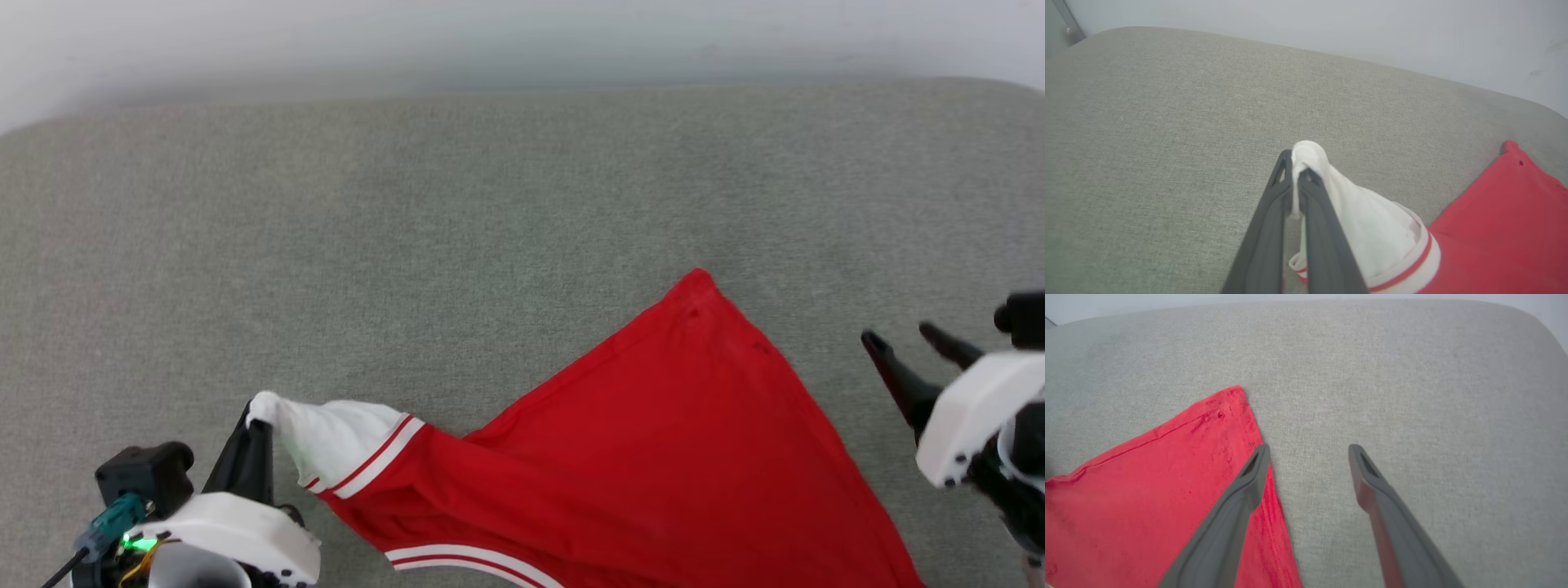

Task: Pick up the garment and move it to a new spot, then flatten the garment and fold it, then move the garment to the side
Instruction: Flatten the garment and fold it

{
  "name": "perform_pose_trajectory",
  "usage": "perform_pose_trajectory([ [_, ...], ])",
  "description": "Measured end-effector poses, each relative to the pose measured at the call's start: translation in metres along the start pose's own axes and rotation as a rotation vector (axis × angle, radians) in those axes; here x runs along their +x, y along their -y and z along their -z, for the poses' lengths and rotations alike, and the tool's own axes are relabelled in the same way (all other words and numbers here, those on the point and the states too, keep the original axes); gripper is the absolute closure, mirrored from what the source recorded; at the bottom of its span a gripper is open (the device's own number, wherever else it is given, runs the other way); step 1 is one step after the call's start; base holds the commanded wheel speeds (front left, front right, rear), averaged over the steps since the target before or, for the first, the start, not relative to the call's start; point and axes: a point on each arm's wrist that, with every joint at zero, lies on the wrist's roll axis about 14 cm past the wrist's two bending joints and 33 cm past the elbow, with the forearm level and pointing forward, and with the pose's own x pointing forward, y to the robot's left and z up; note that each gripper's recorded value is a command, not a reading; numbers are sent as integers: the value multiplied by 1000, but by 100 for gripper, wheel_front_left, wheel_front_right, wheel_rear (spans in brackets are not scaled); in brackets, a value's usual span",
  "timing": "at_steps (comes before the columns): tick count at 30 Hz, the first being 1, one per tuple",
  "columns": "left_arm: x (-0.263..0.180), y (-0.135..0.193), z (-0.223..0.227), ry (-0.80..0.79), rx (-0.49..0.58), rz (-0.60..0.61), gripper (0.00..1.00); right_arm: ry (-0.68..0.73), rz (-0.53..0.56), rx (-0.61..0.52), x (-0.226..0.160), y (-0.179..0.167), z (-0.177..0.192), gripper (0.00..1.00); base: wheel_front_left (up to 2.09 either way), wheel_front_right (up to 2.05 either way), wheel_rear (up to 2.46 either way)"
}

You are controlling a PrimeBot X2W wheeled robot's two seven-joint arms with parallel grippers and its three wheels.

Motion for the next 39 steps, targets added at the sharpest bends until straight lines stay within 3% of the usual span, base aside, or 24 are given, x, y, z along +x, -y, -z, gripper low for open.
perform_pose_trajectory([
  [5, 20, 9, -5, 22, -21, 34, 100, 17, -97, -52, 57, -28, -31, 0, 0, 0, 0],
  [16, 43, -2, 9, 6, -22, 12, 100, -434, -245, -166, 126, -86, 20, 0, 0, 0, 0],
  [23, 49, -10, 17, -13, -14, -3, 100, -620, -251, -235, 146, -94, 42, 0, 0, 0, 0],
  [24, 47, -14, 20, -17, -15, -17, 100, -669, -260, -255, 146, -98, 47, 100, 0, 0, 0],
  [33, 39, -14, 9, 12, -14, -19, 100, -633, -268, -273, 132, -103, 40, 100, 0, 0, 0],
  [39, 32, -8, -27, 104, 27, 18, 100, -435, -231, -254, 118, -95, -5, 100, 0, 0, 0],
])
